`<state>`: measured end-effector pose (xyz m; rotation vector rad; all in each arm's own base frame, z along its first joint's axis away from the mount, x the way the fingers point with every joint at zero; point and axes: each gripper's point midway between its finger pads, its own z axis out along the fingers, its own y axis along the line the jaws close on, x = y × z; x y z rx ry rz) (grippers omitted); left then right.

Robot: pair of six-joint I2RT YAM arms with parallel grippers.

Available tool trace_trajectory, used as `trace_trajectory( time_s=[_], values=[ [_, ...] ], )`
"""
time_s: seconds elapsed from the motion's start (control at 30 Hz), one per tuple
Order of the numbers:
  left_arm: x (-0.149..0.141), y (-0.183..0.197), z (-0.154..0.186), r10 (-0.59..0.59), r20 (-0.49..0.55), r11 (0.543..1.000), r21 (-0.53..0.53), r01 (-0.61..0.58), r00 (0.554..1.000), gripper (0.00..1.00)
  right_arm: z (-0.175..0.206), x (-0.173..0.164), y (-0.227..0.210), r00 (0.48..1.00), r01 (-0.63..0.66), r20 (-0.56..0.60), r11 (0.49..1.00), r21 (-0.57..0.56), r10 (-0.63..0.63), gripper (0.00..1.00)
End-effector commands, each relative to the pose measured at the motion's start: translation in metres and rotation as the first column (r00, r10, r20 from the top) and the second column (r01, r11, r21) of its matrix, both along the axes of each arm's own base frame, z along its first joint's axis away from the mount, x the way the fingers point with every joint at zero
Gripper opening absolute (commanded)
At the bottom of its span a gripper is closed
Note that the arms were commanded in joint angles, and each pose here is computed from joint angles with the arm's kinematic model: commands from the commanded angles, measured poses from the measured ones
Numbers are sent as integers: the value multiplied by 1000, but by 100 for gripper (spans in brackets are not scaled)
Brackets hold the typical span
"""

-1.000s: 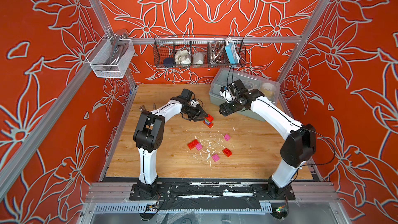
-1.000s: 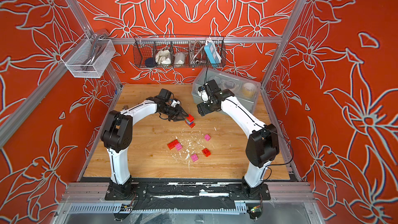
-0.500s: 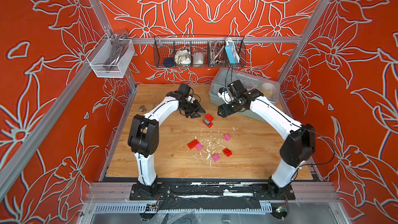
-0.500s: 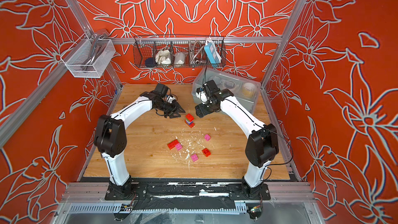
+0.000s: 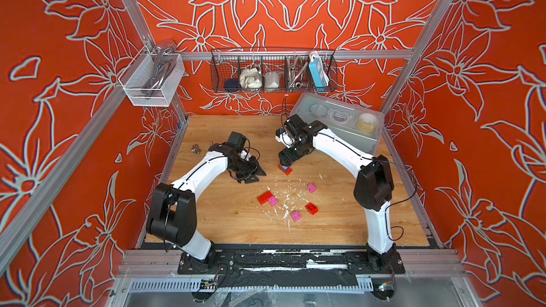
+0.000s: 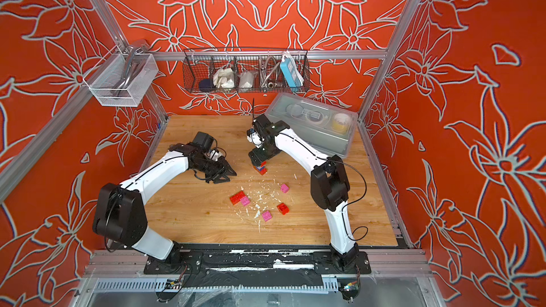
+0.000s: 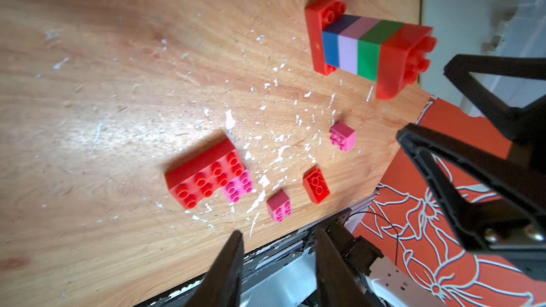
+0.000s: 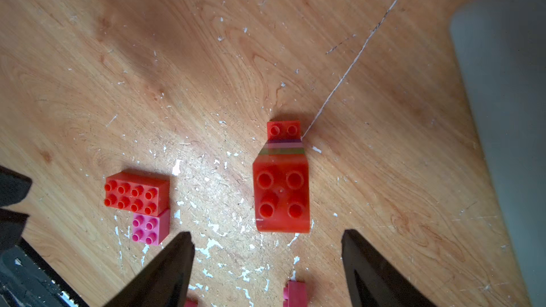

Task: Assemble the number 1 with lego
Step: Assemble the lego brick with the lego brick, then pick up the lego brick from the center of the board.

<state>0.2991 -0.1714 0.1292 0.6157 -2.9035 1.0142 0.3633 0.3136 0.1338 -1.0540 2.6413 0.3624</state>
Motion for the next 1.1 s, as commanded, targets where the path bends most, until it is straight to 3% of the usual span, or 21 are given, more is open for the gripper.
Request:
trace_trajectory(
  time_s=[0.0,0.4,0.77,1.07],
  values=[
    [-7,9,2,1,14,1000,23,-2,1000,39,-4,2,-4,1000,-16,-4,999,-40,16,78],
    [-14,13,-8,17,-8,999,32,-17,1000,39,-15,16,-1,999,-26,19,998,-62,28,74],
    [-21,15,-15,14,-25,999,42,-12,1000,39,-28,17,6,999,-31,-26,998,-51,30,62],
    [-24,15,-22,12,-35,999,43,-11,999,38,-36,13,6,998,-38,-48,998,-52,35,39]
  ],
)
